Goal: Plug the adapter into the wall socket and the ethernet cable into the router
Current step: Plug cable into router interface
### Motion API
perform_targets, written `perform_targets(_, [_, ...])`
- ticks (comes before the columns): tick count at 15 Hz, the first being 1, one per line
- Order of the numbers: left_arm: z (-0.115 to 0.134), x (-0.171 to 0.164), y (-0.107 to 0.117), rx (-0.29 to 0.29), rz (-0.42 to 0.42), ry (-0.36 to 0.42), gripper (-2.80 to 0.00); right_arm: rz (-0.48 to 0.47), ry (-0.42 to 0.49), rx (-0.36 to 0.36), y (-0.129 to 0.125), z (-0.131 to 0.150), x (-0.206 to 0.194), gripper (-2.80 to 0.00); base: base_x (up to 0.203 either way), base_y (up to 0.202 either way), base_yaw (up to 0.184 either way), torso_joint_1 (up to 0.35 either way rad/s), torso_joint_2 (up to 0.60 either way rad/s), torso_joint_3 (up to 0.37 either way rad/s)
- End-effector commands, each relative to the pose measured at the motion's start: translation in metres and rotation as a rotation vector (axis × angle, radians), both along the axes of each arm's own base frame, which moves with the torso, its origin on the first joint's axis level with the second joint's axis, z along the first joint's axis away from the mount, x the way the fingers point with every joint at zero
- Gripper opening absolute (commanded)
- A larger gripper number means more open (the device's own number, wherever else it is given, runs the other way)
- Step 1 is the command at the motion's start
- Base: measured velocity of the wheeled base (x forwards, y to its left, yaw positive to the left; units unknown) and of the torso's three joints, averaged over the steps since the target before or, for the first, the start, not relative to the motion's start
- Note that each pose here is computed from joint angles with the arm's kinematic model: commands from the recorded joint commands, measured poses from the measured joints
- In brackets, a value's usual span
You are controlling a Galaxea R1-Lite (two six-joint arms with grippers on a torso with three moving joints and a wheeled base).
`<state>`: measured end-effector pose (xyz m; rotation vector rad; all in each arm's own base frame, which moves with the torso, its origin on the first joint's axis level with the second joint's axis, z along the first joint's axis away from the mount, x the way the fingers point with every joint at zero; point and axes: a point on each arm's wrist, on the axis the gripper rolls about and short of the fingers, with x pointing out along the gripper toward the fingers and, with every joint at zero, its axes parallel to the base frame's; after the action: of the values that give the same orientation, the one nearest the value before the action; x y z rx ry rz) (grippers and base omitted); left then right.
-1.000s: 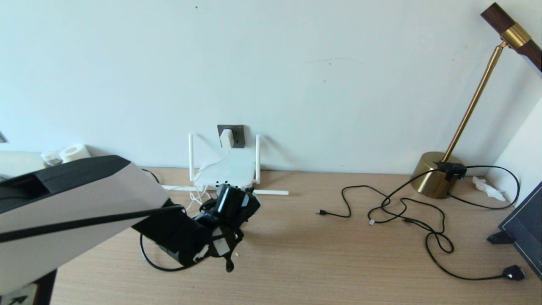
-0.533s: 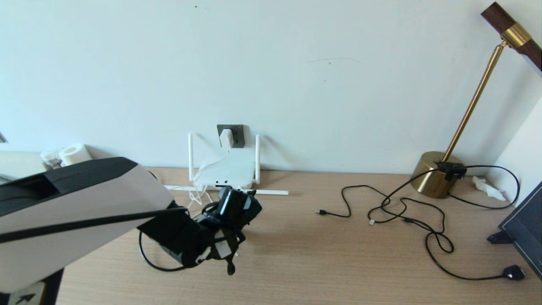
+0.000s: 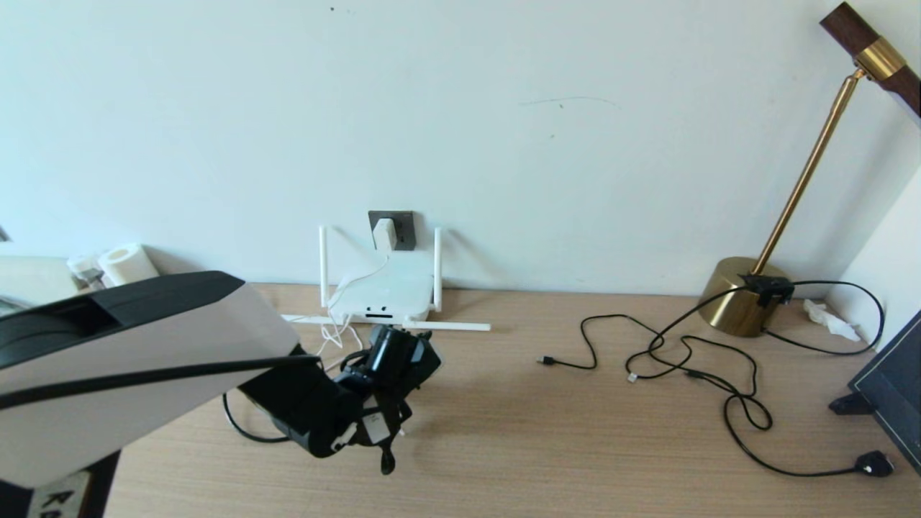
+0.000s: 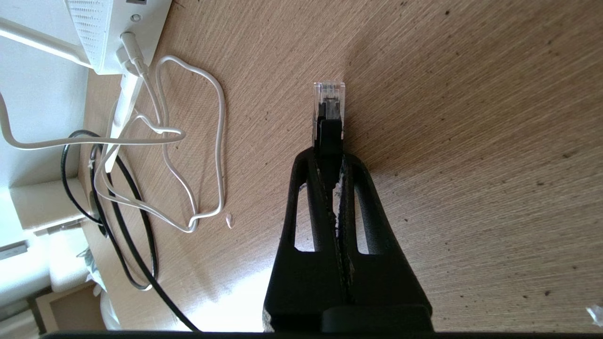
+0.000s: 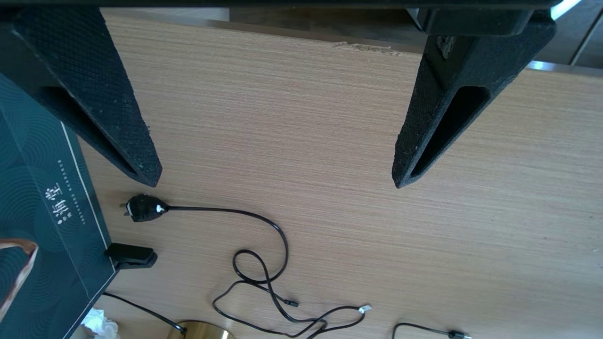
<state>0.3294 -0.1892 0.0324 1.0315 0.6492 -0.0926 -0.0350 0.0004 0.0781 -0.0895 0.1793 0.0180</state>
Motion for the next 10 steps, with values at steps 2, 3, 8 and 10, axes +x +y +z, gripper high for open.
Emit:
perform_targets(2, [0.002,0.0,0.0,-0.003,0.001,-0.01,-2.8,0.001,0.003,-0.001,0.0,0.0,0.0,0.0,0.0,0.0,0.0,0.0,0.0,0.0])
perform_targets(3, [0.004,0.0,0.0,-0.005,0.001,-0.014,-2.8,0.001,0.003,-0.001,0.0,0.0,0.0,0.0,0.0,0.0,0.0,0.0,0.0,0.0])
perform_targets(8, [0.038,-0.011,0.007,-0.09,-0.001,-0.073,-2.8,0.001,0.003,-0.001,0.0,0.0,0.0,0.0,0.0,0.0,0.0,0.0,0.0,0.0])
perform_targets(10, [0.048,-0.02,0.015,-0.241,0.035,-0.054,-2.8,0.001,0.003,-0.001,0.0,0.0,0.0,0.0,0.0,0.0,0.0,0.0,0.0,0.0])
